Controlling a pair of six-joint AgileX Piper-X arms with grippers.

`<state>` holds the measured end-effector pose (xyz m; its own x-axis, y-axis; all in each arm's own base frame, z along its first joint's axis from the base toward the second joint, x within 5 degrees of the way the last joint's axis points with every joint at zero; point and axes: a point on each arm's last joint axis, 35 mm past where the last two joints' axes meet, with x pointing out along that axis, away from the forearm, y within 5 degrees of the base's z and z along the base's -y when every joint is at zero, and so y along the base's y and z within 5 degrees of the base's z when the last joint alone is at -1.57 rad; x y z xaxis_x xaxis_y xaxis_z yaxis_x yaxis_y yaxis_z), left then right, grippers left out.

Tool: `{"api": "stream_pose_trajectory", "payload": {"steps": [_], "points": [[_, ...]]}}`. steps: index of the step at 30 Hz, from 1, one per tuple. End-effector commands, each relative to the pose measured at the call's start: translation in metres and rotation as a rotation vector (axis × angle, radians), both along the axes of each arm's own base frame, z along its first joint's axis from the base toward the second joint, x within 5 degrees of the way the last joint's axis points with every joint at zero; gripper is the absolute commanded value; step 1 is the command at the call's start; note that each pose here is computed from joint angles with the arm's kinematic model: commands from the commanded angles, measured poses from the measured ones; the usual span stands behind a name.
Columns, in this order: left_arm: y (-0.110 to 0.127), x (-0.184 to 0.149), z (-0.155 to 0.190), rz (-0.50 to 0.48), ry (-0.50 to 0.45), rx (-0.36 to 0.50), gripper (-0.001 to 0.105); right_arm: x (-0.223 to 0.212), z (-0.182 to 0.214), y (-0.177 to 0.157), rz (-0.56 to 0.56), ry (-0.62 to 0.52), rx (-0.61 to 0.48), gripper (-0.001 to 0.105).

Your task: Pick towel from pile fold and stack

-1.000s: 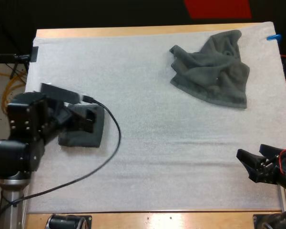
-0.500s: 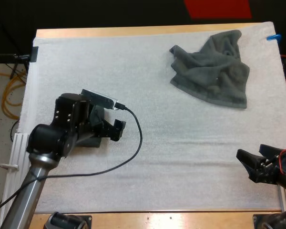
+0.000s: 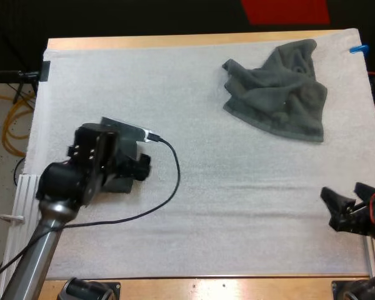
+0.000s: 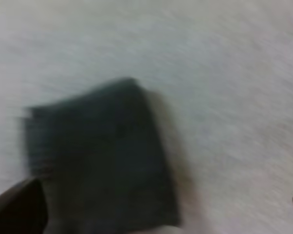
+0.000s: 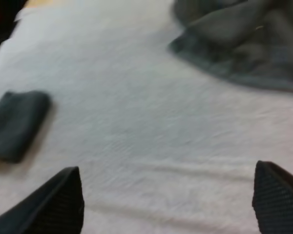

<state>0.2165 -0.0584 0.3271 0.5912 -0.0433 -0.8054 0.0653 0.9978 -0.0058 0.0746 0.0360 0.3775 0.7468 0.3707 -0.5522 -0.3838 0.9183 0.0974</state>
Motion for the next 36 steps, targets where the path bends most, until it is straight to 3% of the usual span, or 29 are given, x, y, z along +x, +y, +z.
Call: {"api": "stream_pose_trajectory", "payload": {"steps": [1, 6, 10, 12, 15, 22, 29, 36], "points": [[0.007, -0.004, 0.009, 0.054, -0.059, 0.033, 0.105, 0.003, 0.0, 0.001, -0.006, -0.012, -0.033, 0.07], [0.04, -0.015, 0.022, 0.16, -0.103, 0.038, 0.105, 0.018, -0.006, 0.006, -0.005, 0.015, -0.13, 0.07], [0.065, -0.042, 0.037, 0.201, -0.141, 0.101, 0.105, 0.029, -0.011, 0.011, -0.01, 0.053, -0.166, 0.07], [0.069, -0.055, 0.045, 0.241, -0.185, 0.081, 0.105, 0.033, -0.013, 0.012, -0.014, 0.059, -0.176, 0.07], [0.066, -0.078, 0.058, 0.219, -0.274, 0.041, 0.105, 0.04, -0.013, 0.013, -0.027, 0.055, -0.183, 0.07], [0.063, -0.128, 0.077, 0.21, -0.435, 0.042, 0.105, 0.046, -0.014, -0.003, -0.104, 0.076, -0.175, 0.07], [0.064, -0.168, 0.077, 0.219, -0.469, 0.094, 0.105, 0.04, -0.014, -0.023, -0.161, 0.086, -0.178, 0.07], [0.067, -0.207, 0.074, 0.245, -0.531, 0.129, 0.105, -0.003, -0.009, -0.035, -0.246, 0.041, -0.214, 0.07]]}}
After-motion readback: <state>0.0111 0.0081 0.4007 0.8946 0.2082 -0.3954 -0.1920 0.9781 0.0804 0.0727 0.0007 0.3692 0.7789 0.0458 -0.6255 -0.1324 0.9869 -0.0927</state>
